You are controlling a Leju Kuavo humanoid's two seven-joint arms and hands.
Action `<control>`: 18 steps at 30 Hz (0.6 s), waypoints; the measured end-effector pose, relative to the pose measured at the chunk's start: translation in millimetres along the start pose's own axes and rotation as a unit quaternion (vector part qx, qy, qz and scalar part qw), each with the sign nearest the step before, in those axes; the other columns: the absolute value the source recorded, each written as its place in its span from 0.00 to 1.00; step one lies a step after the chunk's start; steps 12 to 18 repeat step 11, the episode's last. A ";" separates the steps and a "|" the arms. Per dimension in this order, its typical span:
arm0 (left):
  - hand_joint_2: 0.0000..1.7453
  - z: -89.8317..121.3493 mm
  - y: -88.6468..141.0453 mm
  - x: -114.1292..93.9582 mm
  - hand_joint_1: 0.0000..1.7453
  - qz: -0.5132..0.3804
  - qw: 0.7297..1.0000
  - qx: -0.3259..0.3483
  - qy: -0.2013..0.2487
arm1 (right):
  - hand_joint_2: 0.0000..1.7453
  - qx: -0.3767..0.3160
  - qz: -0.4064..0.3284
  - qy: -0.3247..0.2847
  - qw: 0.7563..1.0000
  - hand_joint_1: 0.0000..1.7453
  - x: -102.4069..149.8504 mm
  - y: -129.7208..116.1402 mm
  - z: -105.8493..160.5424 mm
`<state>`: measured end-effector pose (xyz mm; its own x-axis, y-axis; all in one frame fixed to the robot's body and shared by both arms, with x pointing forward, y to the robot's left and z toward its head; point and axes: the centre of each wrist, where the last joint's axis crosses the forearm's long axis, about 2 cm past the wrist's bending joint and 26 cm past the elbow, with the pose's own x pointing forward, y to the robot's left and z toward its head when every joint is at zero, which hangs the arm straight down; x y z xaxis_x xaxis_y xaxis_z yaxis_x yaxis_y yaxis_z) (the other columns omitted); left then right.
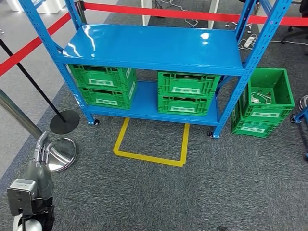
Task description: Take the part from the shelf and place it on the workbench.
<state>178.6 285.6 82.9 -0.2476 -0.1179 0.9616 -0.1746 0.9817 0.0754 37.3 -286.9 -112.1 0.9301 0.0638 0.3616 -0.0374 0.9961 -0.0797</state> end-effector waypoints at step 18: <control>1.00 11.5 21.3 -54.8 0.00 -0.019 0.987 0.030 0.154 | 0.00 0.006 0.004 0.015 1.000 0.00 -1.3 1.9 0.5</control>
